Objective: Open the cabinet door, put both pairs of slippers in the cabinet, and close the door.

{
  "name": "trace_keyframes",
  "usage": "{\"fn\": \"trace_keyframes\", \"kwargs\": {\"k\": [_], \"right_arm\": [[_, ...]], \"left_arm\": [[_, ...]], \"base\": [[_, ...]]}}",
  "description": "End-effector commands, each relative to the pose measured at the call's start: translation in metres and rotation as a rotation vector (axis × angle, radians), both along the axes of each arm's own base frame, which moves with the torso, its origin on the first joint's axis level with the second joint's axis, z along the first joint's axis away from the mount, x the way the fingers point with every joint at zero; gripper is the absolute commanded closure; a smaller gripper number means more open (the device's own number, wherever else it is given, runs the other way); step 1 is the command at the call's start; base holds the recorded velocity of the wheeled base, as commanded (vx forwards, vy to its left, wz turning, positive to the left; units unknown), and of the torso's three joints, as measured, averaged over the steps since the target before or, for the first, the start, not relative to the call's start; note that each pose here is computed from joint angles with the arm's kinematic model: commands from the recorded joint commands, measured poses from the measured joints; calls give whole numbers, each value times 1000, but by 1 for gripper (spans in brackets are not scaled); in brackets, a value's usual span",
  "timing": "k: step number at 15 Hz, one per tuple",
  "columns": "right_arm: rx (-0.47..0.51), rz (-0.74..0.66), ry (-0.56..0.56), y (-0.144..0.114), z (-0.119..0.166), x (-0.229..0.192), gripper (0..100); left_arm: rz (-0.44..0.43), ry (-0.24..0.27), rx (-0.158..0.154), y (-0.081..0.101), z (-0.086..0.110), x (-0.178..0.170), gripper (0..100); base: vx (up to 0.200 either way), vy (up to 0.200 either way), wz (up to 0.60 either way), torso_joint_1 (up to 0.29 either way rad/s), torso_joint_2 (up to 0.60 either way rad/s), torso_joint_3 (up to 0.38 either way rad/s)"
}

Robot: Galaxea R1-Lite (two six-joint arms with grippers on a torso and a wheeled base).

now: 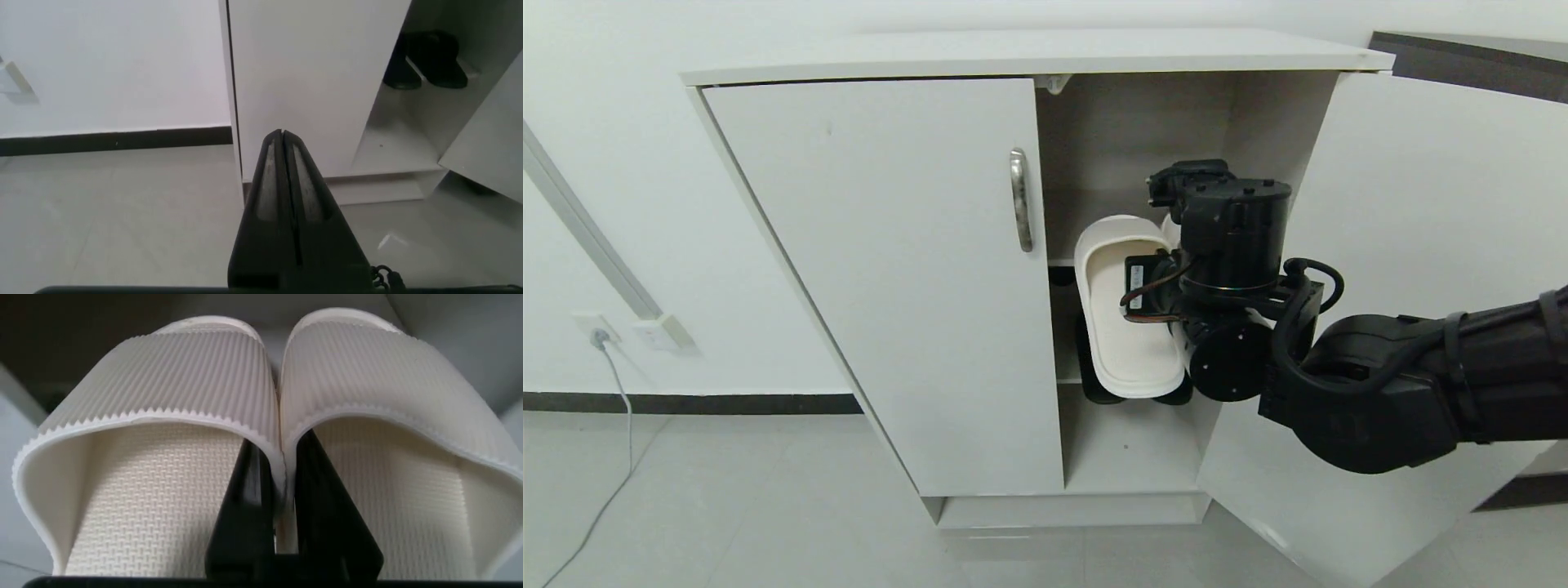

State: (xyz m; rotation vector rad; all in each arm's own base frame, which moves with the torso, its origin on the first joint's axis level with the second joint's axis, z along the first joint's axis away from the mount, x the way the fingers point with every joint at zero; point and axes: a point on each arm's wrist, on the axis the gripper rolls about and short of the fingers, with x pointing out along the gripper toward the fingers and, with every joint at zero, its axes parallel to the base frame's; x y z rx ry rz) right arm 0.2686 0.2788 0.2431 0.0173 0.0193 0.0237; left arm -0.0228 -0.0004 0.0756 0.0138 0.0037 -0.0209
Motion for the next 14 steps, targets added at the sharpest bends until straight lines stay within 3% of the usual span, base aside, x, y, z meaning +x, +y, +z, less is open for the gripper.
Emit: {"fn": "trace_keyframes", "kwargs": {"k": [1, 4, 10, 14], "right_arm": [[-1, -1, 1, 0, 0, 0, 100], [1, 0, 0, 0, 0, 0, 100], [-4, -2, 1, -1, 0, 20, 100], [-10, -3, 10, -3, 14, 37, 100]], "left_arm": [[1, 1, 0, 0, 0, 0, 100], [1, 1, 0, 0, 0, 0, 100], [1, 1, 0, 0, 0, 0, 100], [2, 1, -2, 0, 0, 0, 100]], "base": [[200, 0, 0, 2, 2, 7], [200, 0, 0, 2, 2, 7], [0, 0, 0, 0, 0, 0], [0, 0, 0, 0, 0, 0]]}}
